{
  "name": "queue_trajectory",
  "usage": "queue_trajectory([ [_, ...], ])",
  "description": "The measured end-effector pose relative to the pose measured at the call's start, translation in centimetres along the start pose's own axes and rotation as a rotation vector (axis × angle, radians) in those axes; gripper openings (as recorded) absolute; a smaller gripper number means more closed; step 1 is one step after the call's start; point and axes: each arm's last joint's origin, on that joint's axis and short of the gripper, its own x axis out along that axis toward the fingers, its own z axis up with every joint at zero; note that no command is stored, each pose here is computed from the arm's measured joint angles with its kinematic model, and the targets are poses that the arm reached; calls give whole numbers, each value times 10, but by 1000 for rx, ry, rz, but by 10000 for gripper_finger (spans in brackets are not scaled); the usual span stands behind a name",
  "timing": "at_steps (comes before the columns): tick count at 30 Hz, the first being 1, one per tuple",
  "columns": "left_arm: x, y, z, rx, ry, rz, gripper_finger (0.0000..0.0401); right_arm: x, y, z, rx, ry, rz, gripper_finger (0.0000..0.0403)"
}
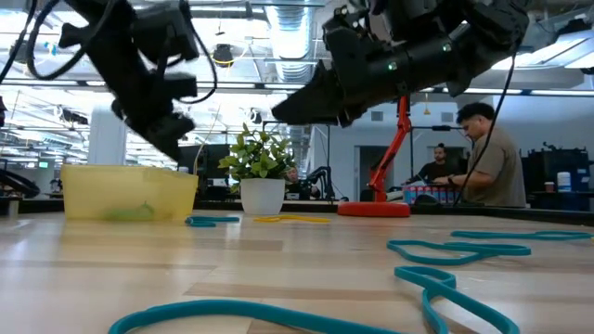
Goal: Pick and place items into bin
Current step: Put the yellow rubber band into the yellow bin
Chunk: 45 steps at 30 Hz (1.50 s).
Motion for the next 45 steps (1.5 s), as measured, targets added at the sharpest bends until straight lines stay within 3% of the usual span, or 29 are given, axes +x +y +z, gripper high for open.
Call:
queue_trajectory([
  [9, -36, -19, 25, 48, -118, -125, 84, 2, -41, -23, 185, 223, -128, 87],
  [16, -44, -26, 26, 68, -157, -165, 84, -2, -60, -40, 272, 377, -250, 87],
  [24, -44, -26, 26, 63, -158, -164, 84, -4, -58, -42, 236, 388, -348, 87],
  [45, -45, -26, 28, 47, -167, -171, 84, -6, -54, -45, 264, 422, -350, 87],
])
